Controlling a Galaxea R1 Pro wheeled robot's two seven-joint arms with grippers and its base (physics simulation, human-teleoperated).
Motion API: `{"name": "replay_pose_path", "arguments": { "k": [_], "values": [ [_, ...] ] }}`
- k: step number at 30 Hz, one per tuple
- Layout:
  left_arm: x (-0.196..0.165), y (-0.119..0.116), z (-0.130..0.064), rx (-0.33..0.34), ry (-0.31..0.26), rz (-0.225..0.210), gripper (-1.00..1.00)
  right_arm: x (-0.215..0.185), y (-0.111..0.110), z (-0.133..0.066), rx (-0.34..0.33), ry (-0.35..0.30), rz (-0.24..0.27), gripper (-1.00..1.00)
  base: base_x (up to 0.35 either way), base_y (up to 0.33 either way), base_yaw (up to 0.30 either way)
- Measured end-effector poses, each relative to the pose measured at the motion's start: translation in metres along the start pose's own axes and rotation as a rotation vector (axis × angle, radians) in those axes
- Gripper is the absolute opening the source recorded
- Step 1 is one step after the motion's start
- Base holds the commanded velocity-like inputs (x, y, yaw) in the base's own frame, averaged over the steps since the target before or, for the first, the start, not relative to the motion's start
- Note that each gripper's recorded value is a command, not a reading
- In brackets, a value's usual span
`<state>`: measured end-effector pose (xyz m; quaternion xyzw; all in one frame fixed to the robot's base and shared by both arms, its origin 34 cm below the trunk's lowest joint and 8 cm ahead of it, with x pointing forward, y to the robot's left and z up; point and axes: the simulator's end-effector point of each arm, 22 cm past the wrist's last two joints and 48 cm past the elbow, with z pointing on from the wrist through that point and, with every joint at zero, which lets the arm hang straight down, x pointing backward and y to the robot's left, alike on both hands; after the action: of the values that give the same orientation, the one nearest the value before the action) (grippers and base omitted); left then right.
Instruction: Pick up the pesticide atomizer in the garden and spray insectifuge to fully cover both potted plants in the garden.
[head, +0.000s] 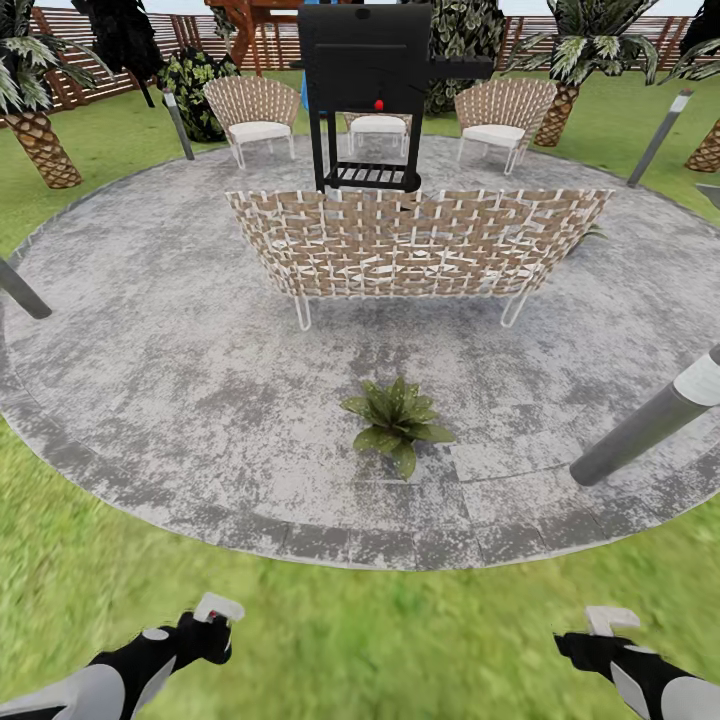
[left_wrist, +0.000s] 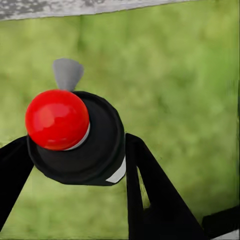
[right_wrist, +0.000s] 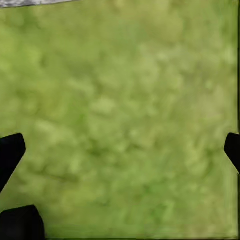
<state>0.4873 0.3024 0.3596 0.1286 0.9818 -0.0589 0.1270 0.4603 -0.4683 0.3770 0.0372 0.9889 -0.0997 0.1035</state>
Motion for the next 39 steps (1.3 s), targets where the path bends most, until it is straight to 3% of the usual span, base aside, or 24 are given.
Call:
{"name": "replay_pose_path", "arguments": {
  "k": [3, 5, 7, 12, 22, 23, 26, 39],
  "values": [
    [0.012, -0.002, -0.001, -0.010, -0.028, -0.098, -1.00, 0.019, -0.010, -0.001, 0.041, 0.025, -0.003, 1.00, 0.000, 0.000, 0.000],
    [0.020, -0.001, -0.002, -0.024, -0.028, -0.129, -1.00, 0.038, -0.013, -0.002, 0.054, 0.049, -0.008, 1.00, 0.000, 0.000, 0.000],
    [0.035, 0.010, -0.003, -0.089, -0.011, -0.147, -1.00, 0.061, -0.016, -0.004, 0.061, 0.079, -0.013, 1.00, 0.000, 0.000, 0.000],
    [0.060, 0.012, -0.005, -0.159, 0.022, -0.157, -1.00, 0.094, -0.003, -0.006, 0.051, 0.123, -0.025, 1.00, 0.000, 0.000, 0.000],
    [0.065, 0.007, -0.004, -0.160, 0.029, -0.160, -1.00, 0.102, 0.021, -0.006, 0.021, 0.139, -0.025, 1.00, 0.000, 0.000, 0.000],
    [0.086, -0.002, -0.006, -0.150, 0.057, -0.158, -1.00, 0.102, 0.023, -0.006, 0.019, 0.139, -0.025, 1.00, 0.000, 0.000, 0.000],
    [0.095, -0.013, -0.006, -0.137, 0.069, -0.160, -1.00, 0.102, 0.023, -0.006, 0.018, 0.139, -0.025, 1.00, 0.000, 0.000, 0.000],
    [0.093, -0.017, -0.008, -0.133, 0.061, -0.163, -1.00, 0.096, 0.047, -0.007, -0.013, 0.121, -0.021, 1.00, 0.000, 0.000, 0.000]
  ]
}}
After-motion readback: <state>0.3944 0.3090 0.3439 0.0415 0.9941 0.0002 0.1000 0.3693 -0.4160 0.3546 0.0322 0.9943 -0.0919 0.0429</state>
